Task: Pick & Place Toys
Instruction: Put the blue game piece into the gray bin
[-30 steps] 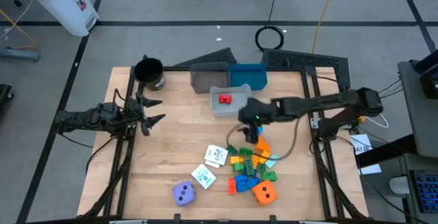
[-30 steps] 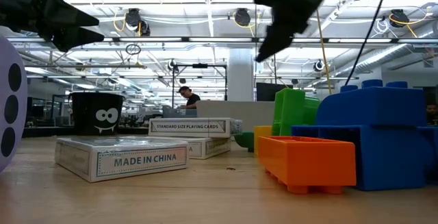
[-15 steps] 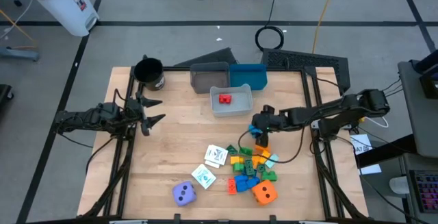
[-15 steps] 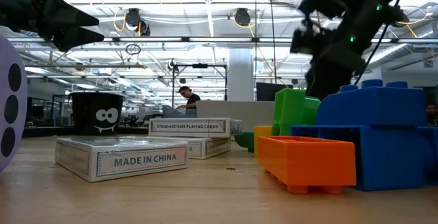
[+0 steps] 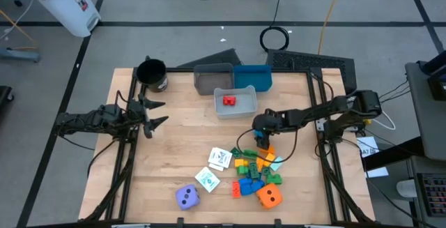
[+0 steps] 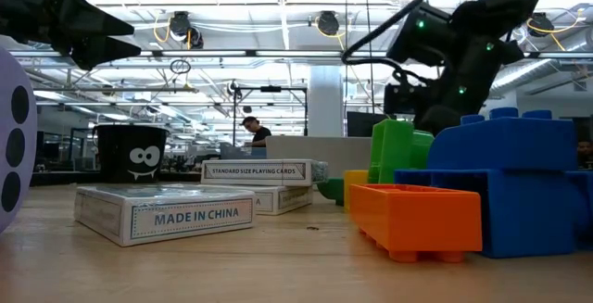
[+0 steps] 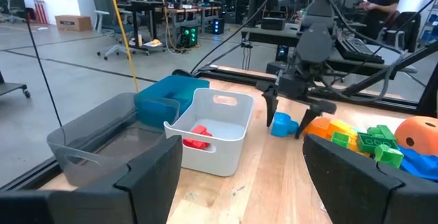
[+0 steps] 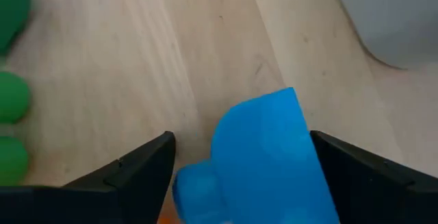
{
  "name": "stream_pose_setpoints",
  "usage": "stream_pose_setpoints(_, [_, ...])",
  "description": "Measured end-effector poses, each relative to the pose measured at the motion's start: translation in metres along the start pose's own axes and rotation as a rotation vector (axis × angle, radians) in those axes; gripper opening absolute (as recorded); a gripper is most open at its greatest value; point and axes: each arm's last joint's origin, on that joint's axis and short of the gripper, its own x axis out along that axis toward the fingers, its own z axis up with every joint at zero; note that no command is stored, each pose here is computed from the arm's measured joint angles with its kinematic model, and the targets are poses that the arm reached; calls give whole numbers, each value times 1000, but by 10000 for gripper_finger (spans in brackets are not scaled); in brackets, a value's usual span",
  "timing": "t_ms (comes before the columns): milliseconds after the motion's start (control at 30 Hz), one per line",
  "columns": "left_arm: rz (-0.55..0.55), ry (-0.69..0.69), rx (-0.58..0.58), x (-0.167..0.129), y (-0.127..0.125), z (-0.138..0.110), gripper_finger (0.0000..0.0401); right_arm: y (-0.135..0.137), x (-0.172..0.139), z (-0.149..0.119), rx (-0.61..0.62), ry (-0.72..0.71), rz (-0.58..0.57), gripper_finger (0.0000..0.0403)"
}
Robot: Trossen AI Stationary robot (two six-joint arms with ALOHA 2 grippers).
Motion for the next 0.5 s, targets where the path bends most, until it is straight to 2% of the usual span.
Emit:
stream_pose_setpoints(233, [-3,0,0,0,0,0,310,0,-4,1,-5,-4,3,261])
stream_pose_setpoints(500, [-2,0,0,0,0,0,310,-1,-3,-2,-9,26,-3,160])
